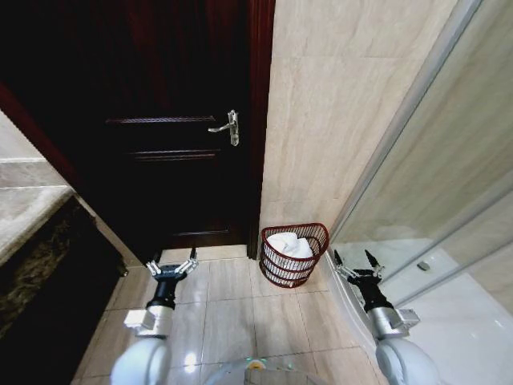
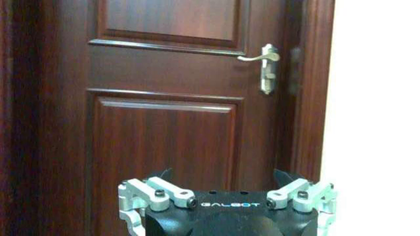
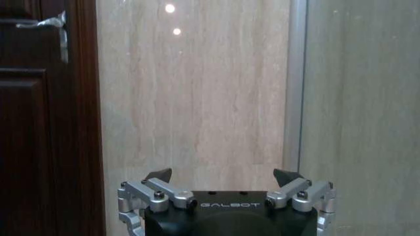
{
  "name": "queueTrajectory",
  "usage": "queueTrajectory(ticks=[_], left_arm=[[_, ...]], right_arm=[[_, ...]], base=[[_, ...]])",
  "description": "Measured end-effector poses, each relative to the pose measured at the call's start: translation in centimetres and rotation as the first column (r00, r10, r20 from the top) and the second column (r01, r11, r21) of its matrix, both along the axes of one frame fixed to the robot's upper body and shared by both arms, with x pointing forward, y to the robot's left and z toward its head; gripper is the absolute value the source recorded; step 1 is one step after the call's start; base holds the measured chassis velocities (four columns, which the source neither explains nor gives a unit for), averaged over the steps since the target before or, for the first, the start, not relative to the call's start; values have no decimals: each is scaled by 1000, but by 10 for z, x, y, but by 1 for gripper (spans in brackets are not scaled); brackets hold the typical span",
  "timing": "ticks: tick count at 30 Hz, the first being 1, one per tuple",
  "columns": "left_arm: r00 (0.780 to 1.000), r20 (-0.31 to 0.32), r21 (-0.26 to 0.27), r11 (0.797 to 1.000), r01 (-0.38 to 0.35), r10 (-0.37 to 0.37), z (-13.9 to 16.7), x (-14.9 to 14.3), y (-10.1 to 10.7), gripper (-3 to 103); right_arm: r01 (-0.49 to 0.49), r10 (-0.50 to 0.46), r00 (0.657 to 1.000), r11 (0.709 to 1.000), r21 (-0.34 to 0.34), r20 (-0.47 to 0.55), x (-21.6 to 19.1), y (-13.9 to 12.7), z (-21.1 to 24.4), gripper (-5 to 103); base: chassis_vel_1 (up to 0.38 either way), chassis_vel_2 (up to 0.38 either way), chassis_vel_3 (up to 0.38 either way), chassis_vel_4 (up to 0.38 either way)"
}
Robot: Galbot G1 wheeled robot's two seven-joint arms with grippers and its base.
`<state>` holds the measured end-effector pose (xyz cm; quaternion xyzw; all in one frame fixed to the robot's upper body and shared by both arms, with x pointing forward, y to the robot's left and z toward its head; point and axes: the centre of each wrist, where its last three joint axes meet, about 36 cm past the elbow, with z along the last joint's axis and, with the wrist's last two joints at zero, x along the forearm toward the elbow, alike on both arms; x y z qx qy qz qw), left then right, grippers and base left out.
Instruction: Discard the used towel into the hamper.
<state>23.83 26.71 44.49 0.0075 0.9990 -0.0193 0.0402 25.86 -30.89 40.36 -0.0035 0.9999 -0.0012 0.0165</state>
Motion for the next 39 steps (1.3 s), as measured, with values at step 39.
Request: queueTrajectory(ticks=[39], left_arm=[[994,95,2,999,-48,48,-22,-6,11,100]], right_arm=[[-39,39,999,999,19,10,-25,41,19,100]], base=[[33,-33,-31,34]])
